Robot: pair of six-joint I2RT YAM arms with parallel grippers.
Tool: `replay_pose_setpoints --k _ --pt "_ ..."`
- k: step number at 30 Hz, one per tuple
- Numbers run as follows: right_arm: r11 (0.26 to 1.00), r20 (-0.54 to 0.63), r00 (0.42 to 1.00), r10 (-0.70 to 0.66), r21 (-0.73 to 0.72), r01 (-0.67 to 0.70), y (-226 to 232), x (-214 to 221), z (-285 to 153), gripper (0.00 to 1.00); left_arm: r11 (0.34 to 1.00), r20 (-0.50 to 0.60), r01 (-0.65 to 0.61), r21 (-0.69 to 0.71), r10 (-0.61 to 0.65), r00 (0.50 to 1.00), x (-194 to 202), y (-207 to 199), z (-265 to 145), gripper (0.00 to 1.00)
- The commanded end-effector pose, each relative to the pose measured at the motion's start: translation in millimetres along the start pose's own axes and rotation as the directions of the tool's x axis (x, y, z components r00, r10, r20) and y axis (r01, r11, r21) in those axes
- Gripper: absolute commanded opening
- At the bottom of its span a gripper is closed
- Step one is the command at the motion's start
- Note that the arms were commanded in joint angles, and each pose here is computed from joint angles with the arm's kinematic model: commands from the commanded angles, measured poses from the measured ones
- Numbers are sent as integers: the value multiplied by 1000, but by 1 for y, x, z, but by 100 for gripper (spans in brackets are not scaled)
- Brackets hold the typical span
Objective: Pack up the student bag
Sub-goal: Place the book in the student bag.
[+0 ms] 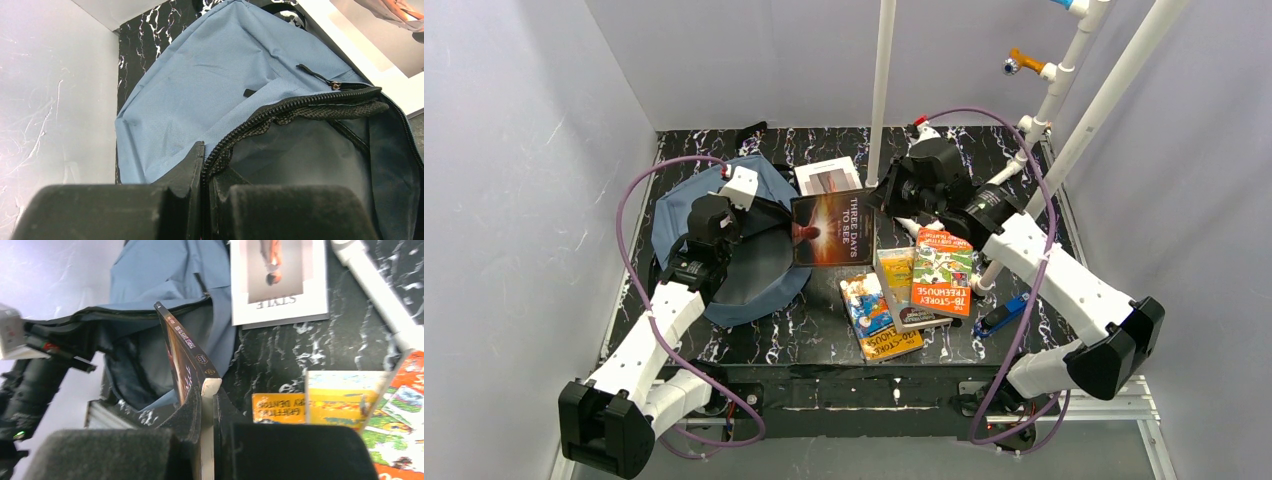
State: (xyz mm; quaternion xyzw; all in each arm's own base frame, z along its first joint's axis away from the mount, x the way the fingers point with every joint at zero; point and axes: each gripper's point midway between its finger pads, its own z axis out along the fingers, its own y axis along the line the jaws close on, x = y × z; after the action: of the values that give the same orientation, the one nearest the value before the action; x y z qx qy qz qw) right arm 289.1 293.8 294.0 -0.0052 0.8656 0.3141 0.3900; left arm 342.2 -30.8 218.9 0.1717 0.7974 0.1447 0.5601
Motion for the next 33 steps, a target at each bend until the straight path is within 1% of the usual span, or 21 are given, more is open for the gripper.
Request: replay_pose_setpoints --k 1,4,6,9,12,14,17,20,22,24,26,29,33 --pt "975 -111 989 103 -188 -122 47 5 -13 1 994 102 86 -62 -80 992 -35 18 -9 0" --pt "929 -211 957 201 -269 -255 65 22 -3 1 988 101 120 -99 -110 989 -37 25 -9 0" --pt "898 -282 920 274 -267 -349 64 39 9 1 980 105 155 -125 -143 984 -40 30 -10 0" --pt "844 -345 869 356 -280 -457 65 57 25 1 945 113 264 -195 -245 963 -45 44 -13 0" --pt "793 -372 819 437 -270 -547 61 67 47 1 950 129 273 -153 -254 958 -51 39 -15 0" --pt "752 -369 783 501 -261 -605 58 69 65 1 956 146 270 -119 -252 957 -53 34 -18 0" --pt "665 -380 727 572 -304 -683 67 61 85 1 964 158 252 -85 -237 959 -55 29 -20 0" --pt "575 -392 652 649 -308 -758 67 57 101 1 969 150 233 -84 -219 964 -53 28 -18 0" --pt "530 -389 607 693 -295 -795 65 55 109 1 970 145 225 -91 -210 967 -53 29 -18 0" --pt "505 -371 573 731 -270 -820 60 54 121 1 967 157 238 -93 -221 962 -56 31 -20 0" --pt "498 -344 552 759 -239 -834 53 54 136 1 962 166 256 -93 -238 957 -57 32 -22 0" --pt "507 -300 545 783 -200 -838 46 55 155 1 950 178 293 -110 -271 946 -60 36 -24 0" --pt "513 -242 536 809 -155 -844 33 57 168 1 930 183 329 -161 -300 936 -60 46 -26 0"
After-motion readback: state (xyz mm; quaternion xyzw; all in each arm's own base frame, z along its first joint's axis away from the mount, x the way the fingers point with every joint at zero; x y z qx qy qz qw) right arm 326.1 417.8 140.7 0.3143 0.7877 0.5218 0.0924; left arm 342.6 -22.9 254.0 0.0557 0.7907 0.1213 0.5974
